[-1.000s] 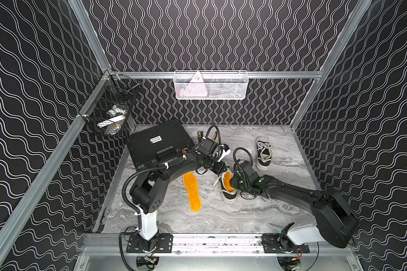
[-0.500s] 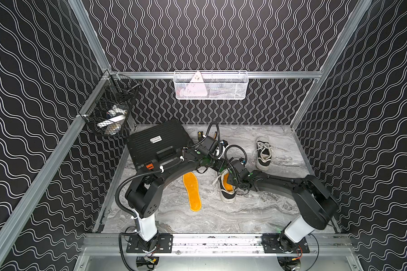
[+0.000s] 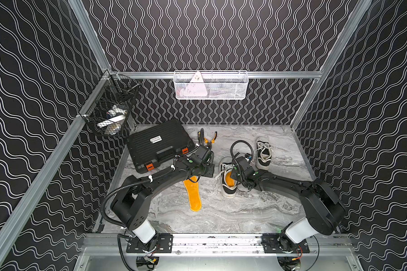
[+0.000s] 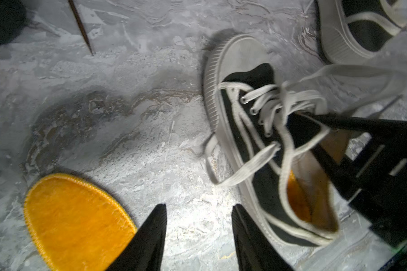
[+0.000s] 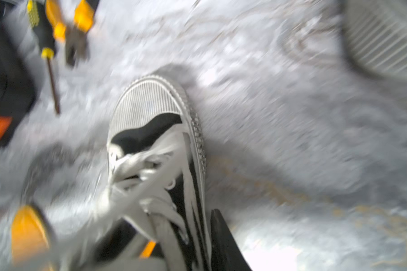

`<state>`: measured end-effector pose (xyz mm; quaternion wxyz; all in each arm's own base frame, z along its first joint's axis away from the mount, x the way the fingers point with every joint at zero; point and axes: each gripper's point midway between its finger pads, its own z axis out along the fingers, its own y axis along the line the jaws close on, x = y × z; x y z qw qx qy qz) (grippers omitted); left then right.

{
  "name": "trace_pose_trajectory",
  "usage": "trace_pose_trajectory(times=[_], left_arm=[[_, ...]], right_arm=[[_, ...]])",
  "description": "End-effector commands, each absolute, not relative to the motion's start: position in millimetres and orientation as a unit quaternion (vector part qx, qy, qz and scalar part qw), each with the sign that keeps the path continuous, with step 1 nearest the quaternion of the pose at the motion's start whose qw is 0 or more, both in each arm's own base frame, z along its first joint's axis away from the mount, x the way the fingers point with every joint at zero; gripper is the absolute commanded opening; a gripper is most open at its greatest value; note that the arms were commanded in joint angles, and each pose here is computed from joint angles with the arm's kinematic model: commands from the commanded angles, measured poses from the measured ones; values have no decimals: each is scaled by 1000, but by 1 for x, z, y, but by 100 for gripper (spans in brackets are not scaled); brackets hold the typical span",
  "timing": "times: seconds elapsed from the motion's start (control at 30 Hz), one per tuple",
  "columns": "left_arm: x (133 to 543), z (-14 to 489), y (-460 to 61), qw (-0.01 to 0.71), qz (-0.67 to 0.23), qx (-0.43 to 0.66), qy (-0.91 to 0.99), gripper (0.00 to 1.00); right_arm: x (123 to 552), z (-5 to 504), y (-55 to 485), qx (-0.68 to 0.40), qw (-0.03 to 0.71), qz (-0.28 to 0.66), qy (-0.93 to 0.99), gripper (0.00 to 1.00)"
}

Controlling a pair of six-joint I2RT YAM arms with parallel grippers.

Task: Insert the insole into the shoe
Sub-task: Move the shoe to the center of the board.

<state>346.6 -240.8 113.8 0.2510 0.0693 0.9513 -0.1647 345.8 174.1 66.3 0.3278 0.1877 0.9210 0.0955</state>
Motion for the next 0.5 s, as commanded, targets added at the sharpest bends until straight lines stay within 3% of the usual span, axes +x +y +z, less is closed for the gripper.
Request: trace_pose_trajectory(times=[0.0,0.47], left_arm=[[357,120,-248,259,-200,36,944,51],[375,137,-237,286,-188,26,939,51]], right_arm=[[373,71,156,204,349,94,910,25],[445,45,180,218,332,124,910,19]])
